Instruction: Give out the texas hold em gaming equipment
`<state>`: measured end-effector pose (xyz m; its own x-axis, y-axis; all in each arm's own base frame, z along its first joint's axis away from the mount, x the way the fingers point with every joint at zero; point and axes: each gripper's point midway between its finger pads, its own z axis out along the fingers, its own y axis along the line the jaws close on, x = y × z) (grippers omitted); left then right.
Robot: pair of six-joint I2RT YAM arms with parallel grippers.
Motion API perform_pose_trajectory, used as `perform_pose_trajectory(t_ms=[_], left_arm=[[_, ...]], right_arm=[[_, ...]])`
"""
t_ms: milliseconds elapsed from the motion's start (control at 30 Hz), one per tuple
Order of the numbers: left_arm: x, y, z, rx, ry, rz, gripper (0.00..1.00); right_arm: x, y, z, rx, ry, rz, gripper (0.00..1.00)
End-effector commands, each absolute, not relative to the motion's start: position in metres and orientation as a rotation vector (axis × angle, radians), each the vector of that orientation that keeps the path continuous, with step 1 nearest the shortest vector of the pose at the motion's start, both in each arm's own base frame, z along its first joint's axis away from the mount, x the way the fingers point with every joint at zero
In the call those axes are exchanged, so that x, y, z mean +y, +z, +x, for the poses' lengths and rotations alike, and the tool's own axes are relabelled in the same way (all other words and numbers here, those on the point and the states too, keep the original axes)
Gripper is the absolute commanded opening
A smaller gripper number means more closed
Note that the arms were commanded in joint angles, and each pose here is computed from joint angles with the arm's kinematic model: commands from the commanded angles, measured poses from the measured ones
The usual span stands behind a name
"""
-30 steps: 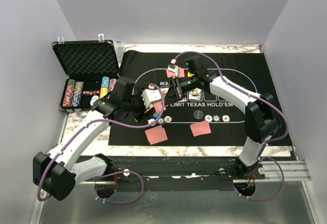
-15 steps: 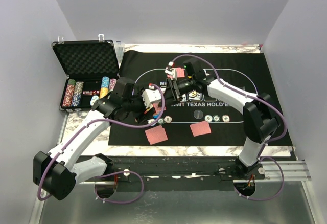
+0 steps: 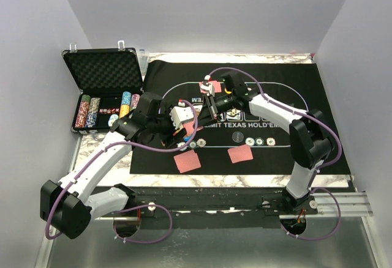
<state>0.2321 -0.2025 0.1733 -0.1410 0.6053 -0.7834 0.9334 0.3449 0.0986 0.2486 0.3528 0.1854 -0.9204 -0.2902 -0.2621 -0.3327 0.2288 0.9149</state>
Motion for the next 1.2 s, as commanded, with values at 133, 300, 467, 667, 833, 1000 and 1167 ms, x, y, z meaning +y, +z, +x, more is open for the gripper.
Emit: perform_pose_trajectory(t_ms=[133,300,467,667,833,1000,1167], left_arm=[[-0.205,0.187,0.236,1.781,-0.535,1.34,0.0],[-0.202,0.185,0.237,1.786,-0.527,1.34,0.0],[-0.202,0.184,0.237,1.786,-0.533,1.341,0.0],[-0.204,0.185,0.239,1.781,-0.537,1.347,0.0],[-0.203,0.187,0.239,1.765,-0.524,1.359,0.0],[-0.203,0.186,0.237,1.771,-0.533,1.358,0.0],[-0.202,0.186,0.237,1.775,-0.532,1.354,0.0]], right_arm=[[0.333,0.19,0.25,2.429,1.788,-0.638,0.14],[0.31,0.194,0.258,2.422,1.743,-0.645,0.07],[0.287,0.206,0.267,2.385,1.715,-0.678,0.01],[0.261,0.201,0.277,2.368,1.603,-0.783,0.01],[0.204,0.16,0.287,2.47,1.23,-1.165,0.0],[0.135,0.119,0.316,2.522,0.888,-1.422,0.01],[0.093,0.094,0.34,2.533,0.672,-1.587,0.01]])
